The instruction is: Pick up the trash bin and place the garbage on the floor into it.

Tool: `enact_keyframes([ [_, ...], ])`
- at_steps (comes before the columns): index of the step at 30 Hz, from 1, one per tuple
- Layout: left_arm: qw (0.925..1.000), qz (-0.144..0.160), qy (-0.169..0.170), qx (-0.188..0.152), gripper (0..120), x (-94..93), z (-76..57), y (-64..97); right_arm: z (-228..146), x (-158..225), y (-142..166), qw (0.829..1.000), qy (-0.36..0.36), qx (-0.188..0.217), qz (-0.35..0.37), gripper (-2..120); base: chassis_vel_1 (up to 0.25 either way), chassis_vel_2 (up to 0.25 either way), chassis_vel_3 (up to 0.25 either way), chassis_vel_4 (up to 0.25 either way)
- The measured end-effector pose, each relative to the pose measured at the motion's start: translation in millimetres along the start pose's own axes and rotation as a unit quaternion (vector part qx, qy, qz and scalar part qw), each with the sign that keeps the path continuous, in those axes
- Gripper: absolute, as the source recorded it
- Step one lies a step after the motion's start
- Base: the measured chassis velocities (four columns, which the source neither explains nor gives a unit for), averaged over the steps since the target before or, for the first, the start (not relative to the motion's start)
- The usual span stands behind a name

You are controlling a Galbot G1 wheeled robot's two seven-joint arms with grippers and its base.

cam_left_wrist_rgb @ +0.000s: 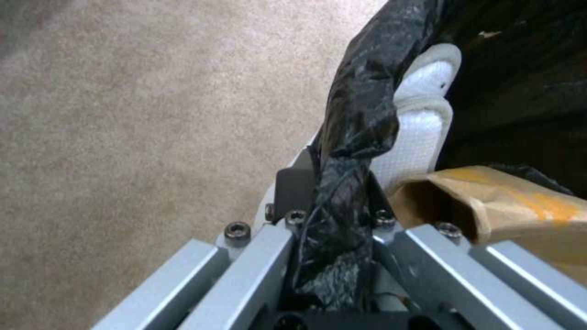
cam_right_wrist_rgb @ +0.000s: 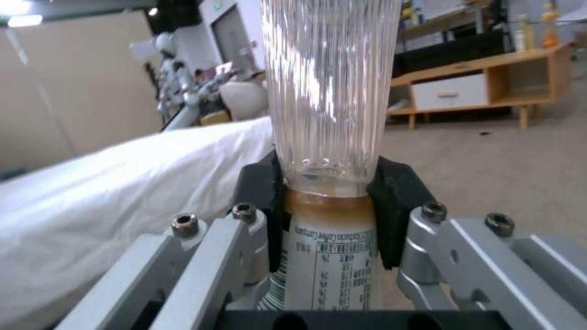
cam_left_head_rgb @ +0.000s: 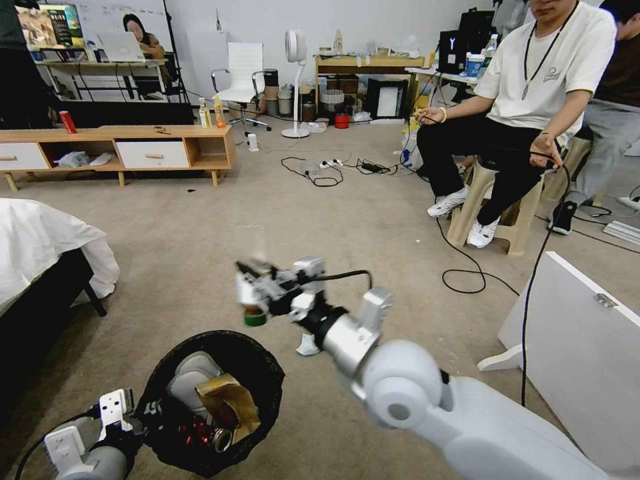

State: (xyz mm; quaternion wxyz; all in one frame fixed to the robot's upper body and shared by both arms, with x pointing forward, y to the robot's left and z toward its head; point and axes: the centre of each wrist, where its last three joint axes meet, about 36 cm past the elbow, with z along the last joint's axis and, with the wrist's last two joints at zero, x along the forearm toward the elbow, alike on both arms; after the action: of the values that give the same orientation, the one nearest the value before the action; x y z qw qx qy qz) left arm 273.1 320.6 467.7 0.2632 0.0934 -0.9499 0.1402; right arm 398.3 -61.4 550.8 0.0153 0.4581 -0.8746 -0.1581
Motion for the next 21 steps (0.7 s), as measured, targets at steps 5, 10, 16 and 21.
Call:
enact_keyframes([
  [5,1.0,0.0,0.0,0.001,2,-0.5,-0.4,0.2,20.7,-4.9,-2.2,1.0,0.003,0.024,-0.015,27,0.0,0.0,0.0,0.0],
  [10,1.0,0.0,0.0,0.002,2,-2.1,-0.3,0.7,44.9,-5.2,-9.4,0.999,0.007,0.044,-0.024,27,0.0,0.0,0.0,0.0],
  [16,1.0,0.0,0.001,0.005,2,-4.3,0.3,1.4,82.5,-1.7,-16.9,0.997,0.013,0.07,-0.026,27,0.0,0.0,0.0,0.0],
  [21,1.0,-0.001,0.002,0.006,2,-5.9,0.7,2.3,99.2,-0.9,-19.0,0.996,0.008,0.087,-0.033,27,0.0,0.0,0.0,0.0],
])
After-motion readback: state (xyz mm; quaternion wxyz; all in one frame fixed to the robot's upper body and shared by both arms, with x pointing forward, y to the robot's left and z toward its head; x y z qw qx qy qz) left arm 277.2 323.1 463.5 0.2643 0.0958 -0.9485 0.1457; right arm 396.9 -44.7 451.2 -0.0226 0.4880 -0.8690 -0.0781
